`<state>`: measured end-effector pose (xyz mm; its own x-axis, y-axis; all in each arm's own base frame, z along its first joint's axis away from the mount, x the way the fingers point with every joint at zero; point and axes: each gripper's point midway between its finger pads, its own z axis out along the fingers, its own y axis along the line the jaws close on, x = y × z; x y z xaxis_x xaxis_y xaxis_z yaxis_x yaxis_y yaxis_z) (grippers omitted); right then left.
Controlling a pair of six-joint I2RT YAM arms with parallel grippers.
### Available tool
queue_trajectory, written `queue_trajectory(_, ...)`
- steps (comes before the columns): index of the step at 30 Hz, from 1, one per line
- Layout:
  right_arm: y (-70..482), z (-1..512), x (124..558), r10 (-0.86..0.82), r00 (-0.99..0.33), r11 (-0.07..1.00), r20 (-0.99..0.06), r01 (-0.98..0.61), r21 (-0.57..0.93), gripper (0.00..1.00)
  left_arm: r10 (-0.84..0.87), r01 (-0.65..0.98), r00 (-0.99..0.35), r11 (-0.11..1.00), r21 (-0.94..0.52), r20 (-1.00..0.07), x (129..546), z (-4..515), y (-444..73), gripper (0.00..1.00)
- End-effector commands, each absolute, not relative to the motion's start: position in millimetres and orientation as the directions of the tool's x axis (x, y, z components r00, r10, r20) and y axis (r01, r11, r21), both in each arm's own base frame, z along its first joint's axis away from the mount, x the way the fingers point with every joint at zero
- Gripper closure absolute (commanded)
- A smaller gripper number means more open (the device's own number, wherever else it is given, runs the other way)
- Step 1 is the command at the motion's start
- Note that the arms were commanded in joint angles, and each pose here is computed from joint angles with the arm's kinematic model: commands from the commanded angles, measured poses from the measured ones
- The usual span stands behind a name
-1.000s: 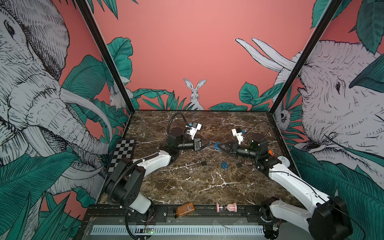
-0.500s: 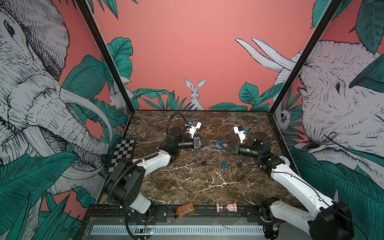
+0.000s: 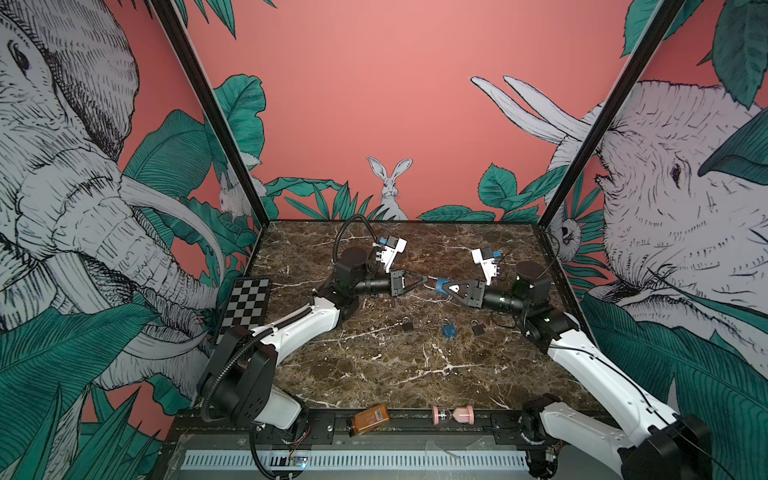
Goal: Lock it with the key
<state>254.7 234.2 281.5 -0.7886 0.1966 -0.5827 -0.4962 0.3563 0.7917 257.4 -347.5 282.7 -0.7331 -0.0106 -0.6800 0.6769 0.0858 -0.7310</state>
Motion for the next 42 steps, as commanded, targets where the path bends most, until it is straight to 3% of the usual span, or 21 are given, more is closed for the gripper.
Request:
queue_trajectory(1,246.1,299.0,260.9,0.215,-0.76,0.293,-0.614,-0.549,0.783,1.0,0.103,0.769,-0.614,-0.147,-0.622,-0.783,186.7,324.0,-368.3,1.0)
queue_trajectory(9,251.4,310.6,265.3,0.244,-0.766,0.223,-0.595,-0.553,0.803,1.0,0.129,0.781,-0.577,-0.203,-0.591,-0.806,167.8,329.0,-373.9,1.0)
queue_trajectory(24,262.6,293.8,273.4,0.201,-0.777,0.262,-0.596,-0.544,0.797,1.0,0.135,0.78,-0.545,-0.281,-0.559,-0.828,150.5,344.6,-381.0,1.0)
queue_trajectory(32,253.3,279.9,276.1,0.195,-0.777,0.325,-0.598,-0.524,0.787,1.0,0.118,0.794,-0.59,-0.097,-0.601,-0.799,186.8,316.9,-381.3,1.0)
queue_trajectory(35,247.0,274.3,276.4,0.207,-0.776,0.338,-0.596,-0.515,0.788,1.0,0.06,0.788,-0.609,-0.073,-0.612,-0.791,209.6,319.2,-371.4,0.69)
queue_trajectory(36,245.2,274.0,276.4,0.21,-0.772,0.339,-0.599,-0.517,0.786,1.0,0.04,0.785,-0.614,-0.073,-0.615,-0.788,214.9,320.9,-368.0,0.63)
queue_trajectory(38,242.9,274.2,274.2,0.212,-0.762,0.336,-0.613,-0.532,0.777,1.0,0.012,0.784,-0.618,-0.066,-0.618,-0.786,227.6,324.3,-359.2,0.57)
queue_trajectory(42,239.6,273.3,270.5,0.21,-0.747,0.34,-0.63,-0.548,0.764,1.0,0.032,0.785,-0.613,-0.086,-0.613,-0.79,226.4,325.5,-357.0,0.54)
